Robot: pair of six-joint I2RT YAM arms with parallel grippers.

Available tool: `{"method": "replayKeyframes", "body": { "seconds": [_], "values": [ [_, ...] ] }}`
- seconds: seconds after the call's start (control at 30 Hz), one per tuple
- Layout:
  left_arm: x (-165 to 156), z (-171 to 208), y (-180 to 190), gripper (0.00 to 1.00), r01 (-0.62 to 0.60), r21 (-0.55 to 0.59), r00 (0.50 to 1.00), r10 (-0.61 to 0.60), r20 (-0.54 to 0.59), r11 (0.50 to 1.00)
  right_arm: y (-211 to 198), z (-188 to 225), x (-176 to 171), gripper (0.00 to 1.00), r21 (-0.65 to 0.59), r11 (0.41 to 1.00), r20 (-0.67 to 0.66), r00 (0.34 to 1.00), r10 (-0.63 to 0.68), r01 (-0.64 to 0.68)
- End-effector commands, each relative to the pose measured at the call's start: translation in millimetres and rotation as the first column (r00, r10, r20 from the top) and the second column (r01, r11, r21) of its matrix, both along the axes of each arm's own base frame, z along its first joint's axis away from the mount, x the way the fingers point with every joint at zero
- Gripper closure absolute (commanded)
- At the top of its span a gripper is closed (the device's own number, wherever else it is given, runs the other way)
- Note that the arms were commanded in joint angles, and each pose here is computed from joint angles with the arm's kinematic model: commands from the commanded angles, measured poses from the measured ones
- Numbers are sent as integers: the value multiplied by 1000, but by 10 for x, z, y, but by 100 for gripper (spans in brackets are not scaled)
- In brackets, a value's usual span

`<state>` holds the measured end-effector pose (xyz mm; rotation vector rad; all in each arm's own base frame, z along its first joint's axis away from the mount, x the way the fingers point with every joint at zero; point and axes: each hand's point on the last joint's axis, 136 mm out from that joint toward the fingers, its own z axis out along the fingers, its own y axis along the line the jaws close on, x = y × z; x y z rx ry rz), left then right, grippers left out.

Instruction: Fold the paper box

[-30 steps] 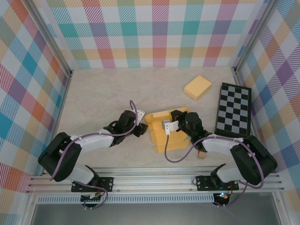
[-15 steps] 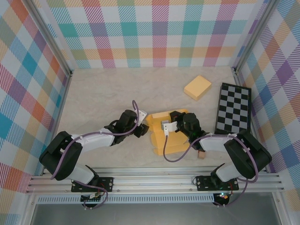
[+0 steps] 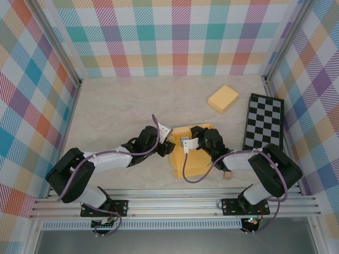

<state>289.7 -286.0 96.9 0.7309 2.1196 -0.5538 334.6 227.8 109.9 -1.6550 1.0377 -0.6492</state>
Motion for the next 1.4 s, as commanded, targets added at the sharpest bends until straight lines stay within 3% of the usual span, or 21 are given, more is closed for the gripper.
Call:
{"method": "replayKeyframes", "body": {
  "seconds": [0.0, 0.63, 0.87, 1.23, 1.37],
  "values": [
    [-43, 34, -89, 49, 11, -31, 1000, -11, 2, 999, -9, -135, -52, 100, -27, 1000, -30, 1000, 0, -1],
    [108, -146, -131, 49, -129, -8, 992, 129, -12, 992, -16, -116, -83, 100, -49, 999, -27, 1000, 0, -1],
    [60, -58, -226, 49, -97, -35, 995, 97, -12, 995, -25, -161, -86, 100, -59, 998, -40, 999, -2, 0],
    [248, -140, -50, 56, -235, 64, 972, 235, 14, 970, 7, -97, -97, 100, -56, 998, -31, 999, 13, -15],
    [261, -56, -235, 55, -206, 20, 979, 206, 1, 978, 19, -89, -101, 100, -52, 998, -36, 999, 15, -17]
  ]
}}
